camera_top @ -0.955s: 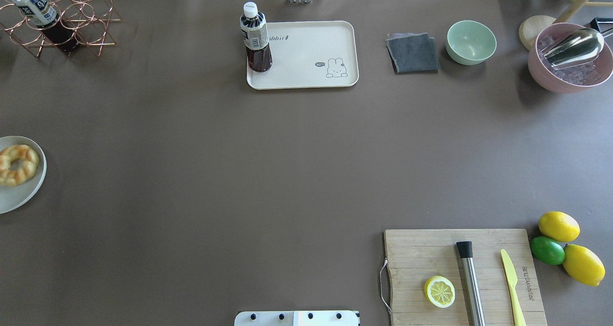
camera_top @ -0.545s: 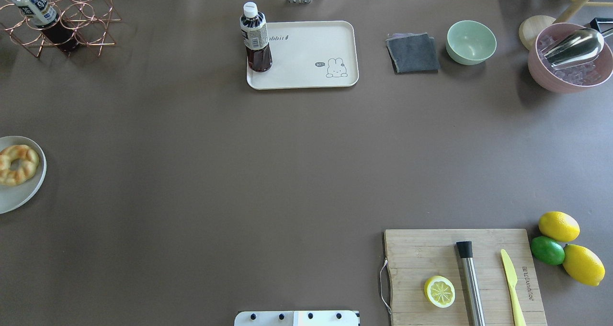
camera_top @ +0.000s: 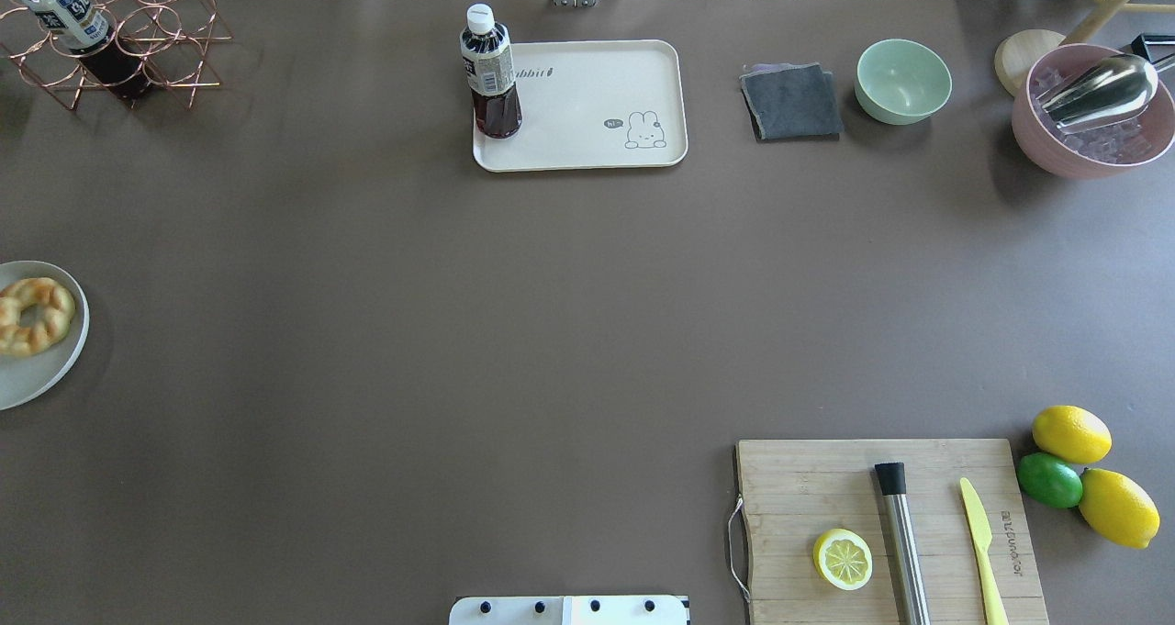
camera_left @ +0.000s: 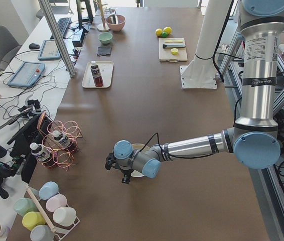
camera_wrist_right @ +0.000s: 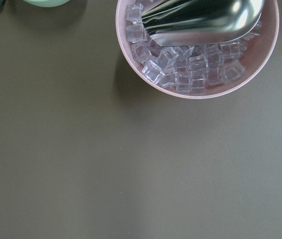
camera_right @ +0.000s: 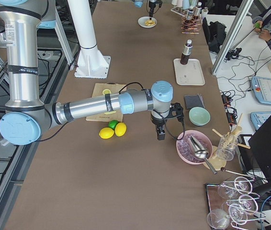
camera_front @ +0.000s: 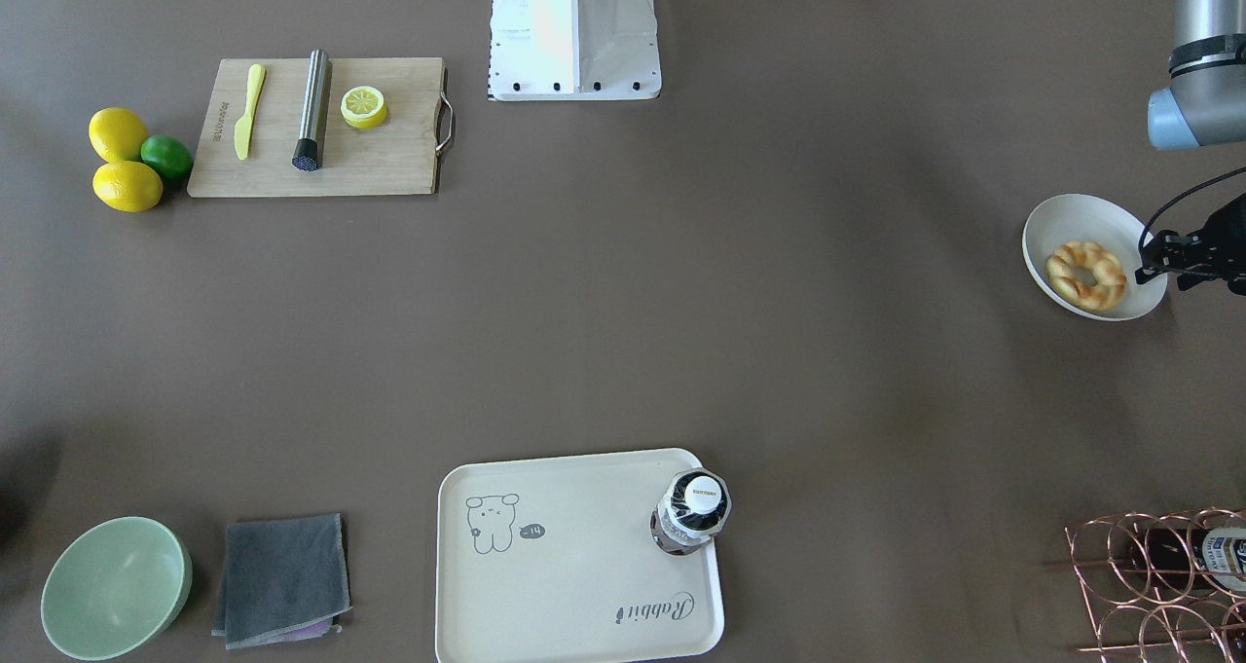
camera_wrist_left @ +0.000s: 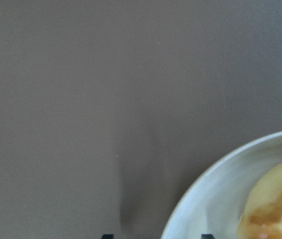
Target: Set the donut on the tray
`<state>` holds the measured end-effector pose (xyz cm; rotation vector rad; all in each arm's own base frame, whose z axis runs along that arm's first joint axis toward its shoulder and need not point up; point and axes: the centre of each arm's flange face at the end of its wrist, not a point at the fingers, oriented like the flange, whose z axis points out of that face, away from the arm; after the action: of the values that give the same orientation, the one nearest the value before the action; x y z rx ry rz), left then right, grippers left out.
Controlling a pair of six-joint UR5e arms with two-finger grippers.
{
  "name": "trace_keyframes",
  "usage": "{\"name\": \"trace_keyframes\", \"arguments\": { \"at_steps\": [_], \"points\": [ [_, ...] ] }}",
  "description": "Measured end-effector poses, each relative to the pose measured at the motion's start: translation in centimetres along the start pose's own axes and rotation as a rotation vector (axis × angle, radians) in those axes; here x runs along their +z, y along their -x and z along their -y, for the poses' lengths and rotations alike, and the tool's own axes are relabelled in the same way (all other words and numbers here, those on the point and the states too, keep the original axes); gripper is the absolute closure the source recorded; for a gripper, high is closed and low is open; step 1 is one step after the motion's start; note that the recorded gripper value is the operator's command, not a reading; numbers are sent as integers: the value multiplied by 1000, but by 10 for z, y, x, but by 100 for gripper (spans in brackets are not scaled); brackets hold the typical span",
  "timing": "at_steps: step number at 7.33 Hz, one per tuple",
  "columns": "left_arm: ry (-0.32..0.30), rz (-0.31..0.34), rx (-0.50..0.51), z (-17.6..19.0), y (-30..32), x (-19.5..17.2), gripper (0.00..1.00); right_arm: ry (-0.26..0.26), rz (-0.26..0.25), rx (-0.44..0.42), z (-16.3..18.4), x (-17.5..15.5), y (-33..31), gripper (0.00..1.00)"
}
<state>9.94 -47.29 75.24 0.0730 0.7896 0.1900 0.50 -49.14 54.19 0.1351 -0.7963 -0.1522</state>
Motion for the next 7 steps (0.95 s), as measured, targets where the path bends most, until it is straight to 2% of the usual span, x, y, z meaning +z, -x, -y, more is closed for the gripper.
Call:
{"name": "trace_keyframes", "arguments": {
  "at_steps": [2, 3, 5, 7],
  "points": [
    [1, 0, 0, -1, 0, 1, 54, 0, 0, 1, 0, 0, 0, 0],
    [2, 0, 0, -1, 0, 1, 66, 0, 1, 1, 0, 0, 0, 0],
    [4, 0, 0, -1, 0, 2, 100, 1, 2, 1, 0, 0, 0, 0],
    [6, -1, 0, -1, -1, 3, 100, -2, 3, 0, 0, -1, 2, 0]
  ]
}}
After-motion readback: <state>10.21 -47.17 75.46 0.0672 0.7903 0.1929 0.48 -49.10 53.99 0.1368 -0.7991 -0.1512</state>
